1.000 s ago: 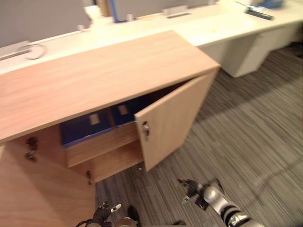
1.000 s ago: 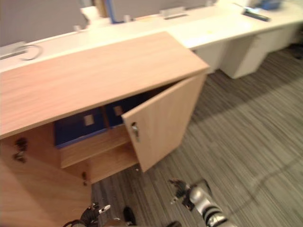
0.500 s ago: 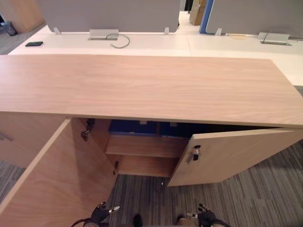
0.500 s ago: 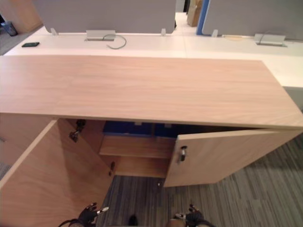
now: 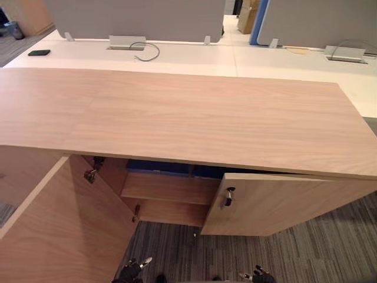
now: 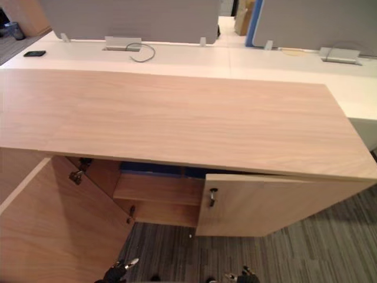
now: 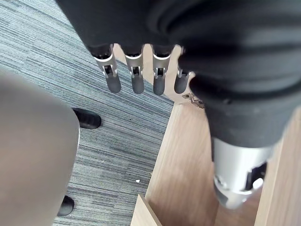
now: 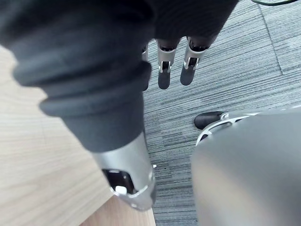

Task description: Walk over to the cabinet, pick up the folder, carry it to the office cabinet, place the folder inside the office cabinet, then close the office cabinet door

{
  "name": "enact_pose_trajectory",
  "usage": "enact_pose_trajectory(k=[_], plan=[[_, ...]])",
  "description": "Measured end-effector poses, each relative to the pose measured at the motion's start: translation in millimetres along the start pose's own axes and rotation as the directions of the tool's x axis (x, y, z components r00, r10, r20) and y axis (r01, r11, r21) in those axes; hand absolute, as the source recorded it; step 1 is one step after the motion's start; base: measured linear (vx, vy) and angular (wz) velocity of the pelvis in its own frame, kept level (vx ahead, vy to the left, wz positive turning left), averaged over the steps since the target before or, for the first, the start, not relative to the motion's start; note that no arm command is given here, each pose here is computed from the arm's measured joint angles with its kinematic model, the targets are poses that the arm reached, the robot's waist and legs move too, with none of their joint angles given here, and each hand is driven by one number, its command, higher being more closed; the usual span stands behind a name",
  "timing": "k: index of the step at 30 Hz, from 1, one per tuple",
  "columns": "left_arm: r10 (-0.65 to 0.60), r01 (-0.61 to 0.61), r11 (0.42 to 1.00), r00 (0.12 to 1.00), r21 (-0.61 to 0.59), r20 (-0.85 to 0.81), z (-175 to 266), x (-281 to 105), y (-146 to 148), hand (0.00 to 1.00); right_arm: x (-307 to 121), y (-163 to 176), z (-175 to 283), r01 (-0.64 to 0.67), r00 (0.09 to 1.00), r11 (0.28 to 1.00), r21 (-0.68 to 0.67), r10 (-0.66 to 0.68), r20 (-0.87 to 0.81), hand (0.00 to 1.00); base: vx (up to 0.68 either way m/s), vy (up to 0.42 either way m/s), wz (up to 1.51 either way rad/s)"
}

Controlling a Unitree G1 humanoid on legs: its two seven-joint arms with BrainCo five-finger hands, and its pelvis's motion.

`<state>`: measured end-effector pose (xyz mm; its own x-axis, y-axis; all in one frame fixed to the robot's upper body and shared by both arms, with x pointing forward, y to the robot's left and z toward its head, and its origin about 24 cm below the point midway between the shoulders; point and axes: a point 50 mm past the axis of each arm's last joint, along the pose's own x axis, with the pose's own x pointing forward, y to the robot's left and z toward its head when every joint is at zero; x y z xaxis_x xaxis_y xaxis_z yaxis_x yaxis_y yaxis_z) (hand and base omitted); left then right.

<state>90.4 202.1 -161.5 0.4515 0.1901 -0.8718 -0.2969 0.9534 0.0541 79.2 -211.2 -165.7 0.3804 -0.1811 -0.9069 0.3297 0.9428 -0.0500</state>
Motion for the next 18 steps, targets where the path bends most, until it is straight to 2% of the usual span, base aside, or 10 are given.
enact_pose_trajectory(k=[2,7,10,13,15,18], plan=[[-0.004,0.004,1.000,1.000,0.003,0.010,2,0,-1,0.00,0,3,3,-0.012,1.000,1.000,-0.026,0.013,0.014,0.00,-0.04,0.000,0.35],[0.010,-0.002,0.986,0.999,-0.164,0.043,12,1,2,0.00,1,6,7,-0.020,1.000,0.999,-0.041,0.021,0.022,0.00,-0.13,0.008,0.59],[0.011,-0.007,0.984,1.000,-0.178,0.026,7,0,3,0.00,1,1,8,-0.003,1.000,0.999,-0.039,0.004,0.025,0.00,-0.10,0.076,0.50],[-0.001,0.004,0.988,1.000,-0.152,0.019,6,0,1,0.00,-3,-12,-5,0.038,0.999,0.999,0.019,-0.038,-0.001,0.00,-0.03,0.192,1.07],[-0.012,0.013,0.994,1.000,-0.104,0.006,3,0,-1,0.00,-6,-15,-18,0.065,0.997,0.992,0.105,-0.061,-0.040,0.00,-0.04,0.242,1.32],[-0.041,0.041,0.998,0.999,-0.040,0.002,4,0,-6,0.00,-6,-16,-21,0.078,0.996,0.985,0.156,-0.071,-0.052,0.00,-0.04,0.093,0.88]])
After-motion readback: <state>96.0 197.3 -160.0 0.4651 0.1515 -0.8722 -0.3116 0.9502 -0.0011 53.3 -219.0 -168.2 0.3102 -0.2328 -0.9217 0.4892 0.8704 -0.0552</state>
